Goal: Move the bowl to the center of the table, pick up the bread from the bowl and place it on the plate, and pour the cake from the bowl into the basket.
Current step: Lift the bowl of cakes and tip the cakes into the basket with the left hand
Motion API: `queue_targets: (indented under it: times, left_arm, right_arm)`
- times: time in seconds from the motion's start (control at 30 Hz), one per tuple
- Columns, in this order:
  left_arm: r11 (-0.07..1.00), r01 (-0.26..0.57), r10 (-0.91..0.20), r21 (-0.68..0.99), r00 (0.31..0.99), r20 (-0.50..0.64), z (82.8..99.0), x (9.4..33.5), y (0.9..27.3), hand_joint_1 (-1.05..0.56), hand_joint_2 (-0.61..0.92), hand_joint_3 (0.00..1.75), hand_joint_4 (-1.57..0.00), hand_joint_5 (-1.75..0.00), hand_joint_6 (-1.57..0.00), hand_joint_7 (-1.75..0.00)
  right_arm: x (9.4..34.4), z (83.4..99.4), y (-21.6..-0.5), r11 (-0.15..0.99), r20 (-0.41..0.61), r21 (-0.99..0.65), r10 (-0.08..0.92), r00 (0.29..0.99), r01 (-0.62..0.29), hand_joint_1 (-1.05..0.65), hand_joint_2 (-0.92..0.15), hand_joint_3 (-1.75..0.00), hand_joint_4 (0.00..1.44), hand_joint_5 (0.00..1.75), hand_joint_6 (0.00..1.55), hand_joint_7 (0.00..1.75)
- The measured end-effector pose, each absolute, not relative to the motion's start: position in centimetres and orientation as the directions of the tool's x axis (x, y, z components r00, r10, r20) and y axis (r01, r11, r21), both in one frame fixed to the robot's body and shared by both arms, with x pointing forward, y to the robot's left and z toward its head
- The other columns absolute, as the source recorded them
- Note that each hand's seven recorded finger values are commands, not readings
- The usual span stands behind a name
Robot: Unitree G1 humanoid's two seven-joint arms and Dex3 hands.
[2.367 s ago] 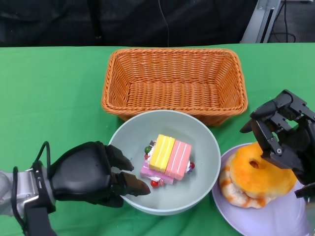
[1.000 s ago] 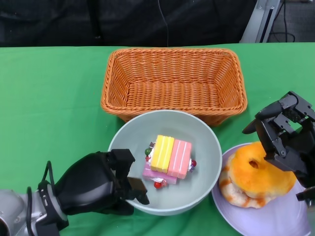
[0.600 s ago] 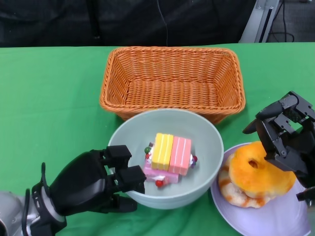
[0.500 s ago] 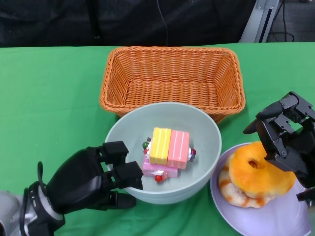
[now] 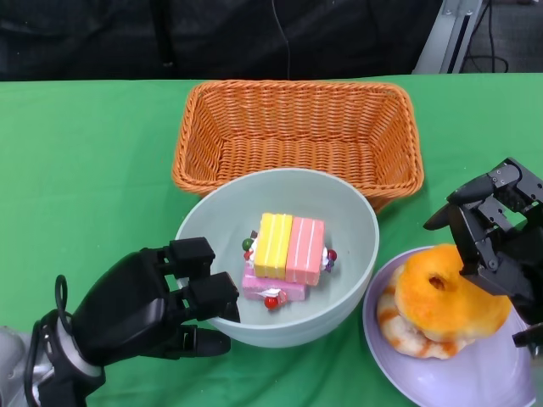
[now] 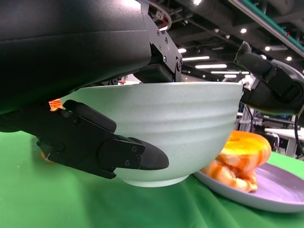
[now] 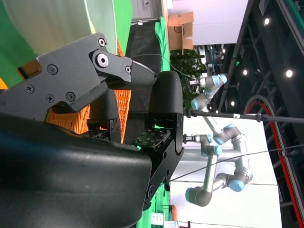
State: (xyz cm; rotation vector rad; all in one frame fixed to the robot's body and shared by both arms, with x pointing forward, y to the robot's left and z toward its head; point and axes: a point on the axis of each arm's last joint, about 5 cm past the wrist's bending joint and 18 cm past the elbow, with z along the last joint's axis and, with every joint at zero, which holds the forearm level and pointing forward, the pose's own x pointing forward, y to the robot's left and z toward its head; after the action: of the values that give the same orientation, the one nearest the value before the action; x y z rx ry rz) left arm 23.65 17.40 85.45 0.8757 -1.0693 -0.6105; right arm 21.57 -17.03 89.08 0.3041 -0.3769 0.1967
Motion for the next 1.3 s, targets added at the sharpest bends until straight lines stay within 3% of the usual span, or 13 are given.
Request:
queue_targets:
  times: [0.2, 0.3, 0.43, 0.73, 1.3]
  left_arm:
    - [0.563, -0.004, -0.77, 0.826, 0.361, 0.526, 85.9, 23.7, 17.4, -0.19, 0.92, 0.47, -0.64, -1.75, -0.65, -1.44]
    - [0.582, -0.018, -0.754, 0.813, 0.362, 0.548, 86.1, 23.7, 17.5, -0.15, 0.79, 0.67, -0.63, -1.75, -0.64, -1.47]
    - [0.613, -0.03, -0.734, 0.79, 0.349, 0.583, 86.4, 23.7, 17.5, -0.13, 0.76, 0.74, -0.63, -1.75, -0.63, -1.46]
    - [0.708, -0.037, -0.647, 0.705, 0.365, 0.669, 87.7, 24.0, 17.5, -0.13, 0.78, 0.77, -0.63, -1.75, -0.65, -1.42]
    - [0.748, 0.064, -0.611, 0.661, 0.455, 0.648, 88.6, 24.3, 16.5, -0.1, 0.76, 0.78, -0.68, -1.7, -0.67, -1.4]
  right_arm:
    - [21.6, 89.1, -17.1, 0.936, 0.392, 0.257, 0.128, 0.911, -0.242, -0.17, -0.64, -0.84, 0.7, 1.58, 0.65, 1.24]
    - [21.6, 89.1, -17.0, 0.935, 0.392, 0.259, 0.126, 0.911, -0.24, -0.16, -0.64, -0.84, 0.7, 1.58, 0.65, 1.24]
    - [21.6, 89.1, -17.1, 0.937, 0.396, 0.256, 0.123, 0.91, -0.238, -0.15, -0.65, -0.84, 0.69, 1.57, 0.65, 1.24]
    - [21.6, 89.1, -17.0, 0.936, 0.399, 0.259, 0.12, 0.909, -0.238, -0.15, -0.65, -0.83, 0.69, 1.57, 0.65, 1.24]
    - [21.6, 88.7, -17.1, 0.936, 0.381, 0.265, 0.12, 0.917, -0.232, -0.17, -0.64, -0.83, 0.69, 1.59, 0.65, 1.27]
